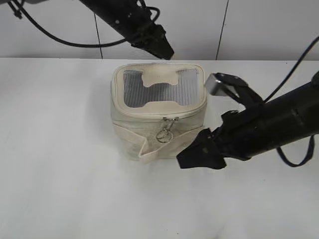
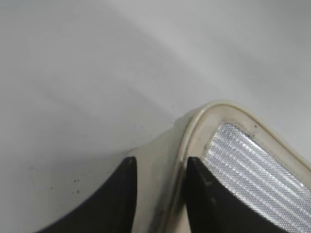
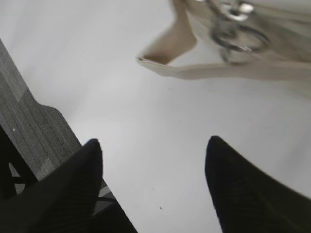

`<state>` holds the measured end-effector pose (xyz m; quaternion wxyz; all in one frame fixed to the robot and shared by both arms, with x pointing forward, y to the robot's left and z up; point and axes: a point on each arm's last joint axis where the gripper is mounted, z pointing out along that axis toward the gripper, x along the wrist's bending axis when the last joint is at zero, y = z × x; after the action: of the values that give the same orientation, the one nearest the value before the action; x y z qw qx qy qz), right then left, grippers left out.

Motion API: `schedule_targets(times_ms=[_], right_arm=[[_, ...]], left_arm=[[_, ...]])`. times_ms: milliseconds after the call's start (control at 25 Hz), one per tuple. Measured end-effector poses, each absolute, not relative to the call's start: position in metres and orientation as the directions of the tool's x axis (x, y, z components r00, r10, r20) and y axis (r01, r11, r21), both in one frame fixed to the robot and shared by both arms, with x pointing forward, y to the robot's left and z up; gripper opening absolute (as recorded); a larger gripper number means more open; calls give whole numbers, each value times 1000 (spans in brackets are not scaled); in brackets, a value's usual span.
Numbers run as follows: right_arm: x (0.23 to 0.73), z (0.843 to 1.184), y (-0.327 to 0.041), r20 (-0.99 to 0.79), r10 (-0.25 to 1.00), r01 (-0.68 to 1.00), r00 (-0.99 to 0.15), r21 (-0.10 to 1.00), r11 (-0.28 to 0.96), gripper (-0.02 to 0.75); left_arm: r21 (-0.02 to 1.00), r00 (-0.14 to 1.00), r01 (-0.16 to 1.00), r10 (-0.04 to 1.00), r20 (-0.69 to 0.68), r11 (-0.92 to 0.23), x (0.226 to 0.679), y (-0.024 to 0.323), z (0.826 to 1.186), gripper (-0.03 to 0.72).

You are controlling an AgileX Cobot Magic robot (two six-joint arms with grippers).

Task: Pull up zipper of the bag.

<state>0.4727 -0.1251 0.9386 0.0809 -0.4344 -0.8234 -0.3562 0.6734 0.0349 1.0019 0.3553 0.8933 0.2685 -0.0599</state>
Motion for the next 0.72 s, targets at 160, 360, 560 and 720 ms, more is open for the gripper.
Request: schedule_targets(times_ms=[160, 360, 560, 720], right_arm=[[481, 950, -156, 472, 707, 828, -527, 474, 300, 545], [483, 970, -196, 515, 747, 882, -421, 425, 203, 547], [464, 992, -221, 446, 820, 913, -359, 351, 208, 547], [442, 1019, -228, 406, 839, 901, -363, 383, 205, 547]], left_arm=[[641, 818, 550, 502, -282, -536, 676, 55, 1038, 225], [633, 805, 554, 540, -244, -540, 657, 75, 1088, 217], [594, 754, 596, 630, -184, -540, 626, 98, 1116, 209], [593, 706, 623, 692, -147, -510, 582, 124, 1121, 206]])
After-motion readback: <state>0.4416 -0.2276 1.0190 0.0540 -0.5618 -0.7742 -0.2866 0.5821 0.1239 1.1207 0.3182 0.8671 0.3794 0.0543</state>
